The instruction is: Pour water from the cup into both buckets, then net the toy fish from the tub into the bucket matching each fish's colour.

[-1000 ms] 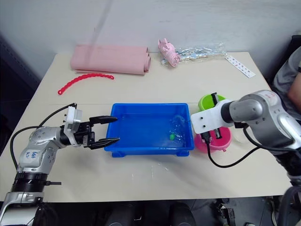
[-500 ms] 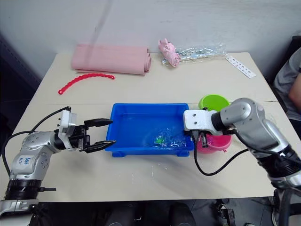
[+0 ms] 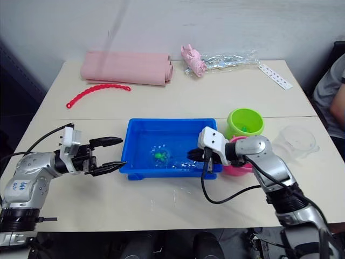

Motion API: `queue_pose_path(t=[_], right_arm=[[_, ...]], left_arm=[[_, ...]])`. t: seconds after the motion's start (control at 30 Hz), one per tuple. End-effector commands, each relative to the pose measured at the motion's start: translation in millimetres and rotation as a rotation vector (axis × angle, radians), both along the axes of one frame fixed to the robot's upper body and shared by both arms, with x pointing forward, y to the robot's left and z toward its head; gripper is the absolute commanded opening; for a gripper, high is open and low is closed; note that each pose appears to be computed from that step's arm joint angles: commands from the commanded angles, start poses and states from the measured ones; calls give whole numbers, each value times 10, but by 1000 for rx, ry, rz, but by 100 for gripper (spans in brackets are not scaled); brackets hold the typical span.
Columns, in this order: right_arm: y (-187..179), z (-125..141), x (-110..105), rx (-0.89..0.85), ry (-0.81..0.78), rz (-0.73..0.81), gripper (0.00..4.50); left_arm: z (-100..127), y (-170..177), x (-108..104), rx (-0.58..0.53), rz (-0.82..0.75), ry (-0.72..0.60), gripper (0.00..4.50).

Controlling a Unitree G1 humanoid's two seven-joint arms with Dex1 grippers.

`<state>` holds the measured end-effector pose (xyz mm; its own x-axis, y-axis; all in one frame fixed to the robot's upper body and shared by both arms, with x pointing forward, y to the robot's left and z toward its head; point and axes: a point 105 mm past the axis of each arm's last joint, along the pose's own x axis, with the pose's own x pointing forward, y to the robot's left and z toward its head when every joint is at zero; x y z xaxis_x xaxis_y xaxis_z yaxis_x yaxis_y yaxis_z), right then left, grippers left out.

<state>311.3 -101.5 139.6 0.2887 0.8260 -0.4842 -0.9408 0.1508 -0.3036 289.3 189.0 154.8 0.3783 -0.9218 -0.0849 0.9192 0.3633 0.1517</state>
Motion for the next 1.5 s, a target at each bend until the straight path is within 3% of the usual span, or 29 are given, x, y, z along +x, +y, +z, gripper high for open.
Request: queue_pose_path(t=[0.03, 0.17, 0.43, 0.83, 1.1, 1.37, 1.5], right_arm=[[64, 177, 54, 240, -48, -25, 0], [56, 249, 43, 331, -66, -26, 0], [-210, 417, -112, 346, -177, -67, 0], [-781, 535, -396, 377, -265, -266, 0], [-1143, 844, -499, 420, -380, -372, 0], [-1803, 1013, -517, 260, -454, -555, 0], [-2116, 923, -430, 57, -510, -647, 0]], left_arm=[[55, 194, -53, 1, 40, -5, 446], [81, 254, -54, -5, 58, -9, 446], [229, 225, -69, -44, 42, -25, 446], [347, -159, -12, -110, -65, -34, 446], [409, -438, 101, -165, -115, -48, 446], [515, -638, 157, -198, -146, -70, 446], [573, -688, 168, -226, -156, -89, 446]])
